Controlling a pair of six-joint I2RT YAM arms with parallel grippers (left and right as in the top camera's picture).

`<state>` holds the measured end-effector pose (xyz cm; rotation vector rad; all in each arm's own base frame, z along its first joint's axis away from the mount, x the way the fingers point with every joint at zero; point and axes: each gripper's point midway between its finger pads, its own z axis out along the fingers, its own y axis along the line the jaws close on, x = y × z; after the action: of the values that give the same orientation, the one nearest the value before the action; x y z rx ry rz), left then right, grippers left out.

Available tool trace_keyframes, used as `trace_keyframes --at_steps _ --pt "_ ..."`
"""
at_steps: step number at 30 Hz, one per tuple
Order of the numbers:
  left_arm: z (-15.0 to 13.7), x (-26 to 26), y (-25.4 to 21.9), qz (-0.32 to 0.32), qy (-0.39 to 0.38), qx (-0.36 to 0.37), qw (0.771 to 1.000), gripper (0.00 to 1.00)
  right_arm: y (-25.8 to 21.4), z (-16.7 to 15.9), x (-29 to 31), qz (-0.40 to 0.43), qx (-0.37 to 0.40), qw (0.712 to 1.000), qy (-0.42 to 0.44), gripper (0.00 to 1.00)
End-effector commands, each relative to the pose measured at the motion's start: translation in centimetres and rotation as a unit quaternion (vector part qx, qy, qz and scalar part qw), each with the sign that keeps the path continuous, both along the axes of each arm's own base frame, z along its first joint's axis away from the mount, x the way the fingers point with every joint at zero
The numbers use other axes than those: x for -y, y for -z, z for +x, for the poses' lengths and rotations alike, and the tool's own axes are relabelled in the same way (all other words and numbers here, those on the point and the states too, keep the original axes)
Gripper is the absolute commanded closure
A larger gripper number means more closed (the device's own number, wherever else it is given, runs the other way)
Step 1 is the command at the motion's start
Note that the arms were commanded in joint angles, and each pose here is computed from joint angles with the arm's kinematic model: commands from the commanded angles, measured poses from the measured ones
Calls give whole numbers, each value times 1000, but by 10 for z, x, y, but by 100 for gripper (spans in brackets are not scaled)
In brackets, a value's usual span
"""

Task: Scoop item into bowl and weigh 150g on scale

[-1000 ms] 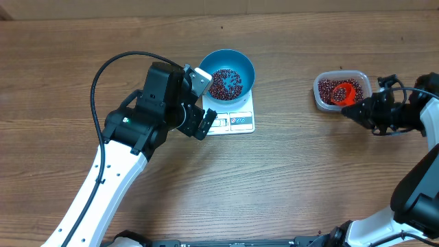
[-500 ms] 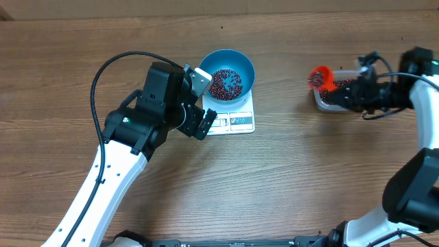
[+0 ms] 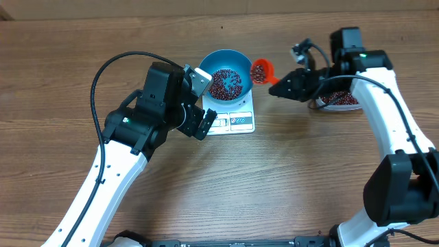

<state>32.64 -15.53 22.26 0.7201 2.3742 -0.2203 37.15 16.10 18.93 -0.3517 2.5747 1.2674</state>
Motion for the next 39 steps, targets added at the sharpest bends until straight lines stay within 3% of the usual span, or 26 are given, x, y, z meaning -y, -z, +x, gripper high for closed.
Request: trace_keyframes --at_steps 1,10,15,21,24,30,39 --pt "0 2 5 -4 -1 -9 1000 0 -15 7 -19 -34 23 999 11 96" --pt "0 2 5 -4 -1 -10 1000 0 11 36 -34 -217 102 967 81 96" --pt "0 2 5 -4 -1 -10 1000 0 12 44 -40 -322 185 925 77 96" --pt "0 2 5 -4 -1 -10 1000 1 0 48 -43 -445 281 848 73 96" --pt "0 2 5 -4 -1 -9 1000 0 -6 47 -47 -471 307 825 62 96" --pt "0 2 5 -4 -1 -10 1000 0 -4 43 -51 -467 306 829 48 96" --pt "0 2 5 -4 -1 -9 1000 0 -35 29 -33 -391 284 874 58 96"
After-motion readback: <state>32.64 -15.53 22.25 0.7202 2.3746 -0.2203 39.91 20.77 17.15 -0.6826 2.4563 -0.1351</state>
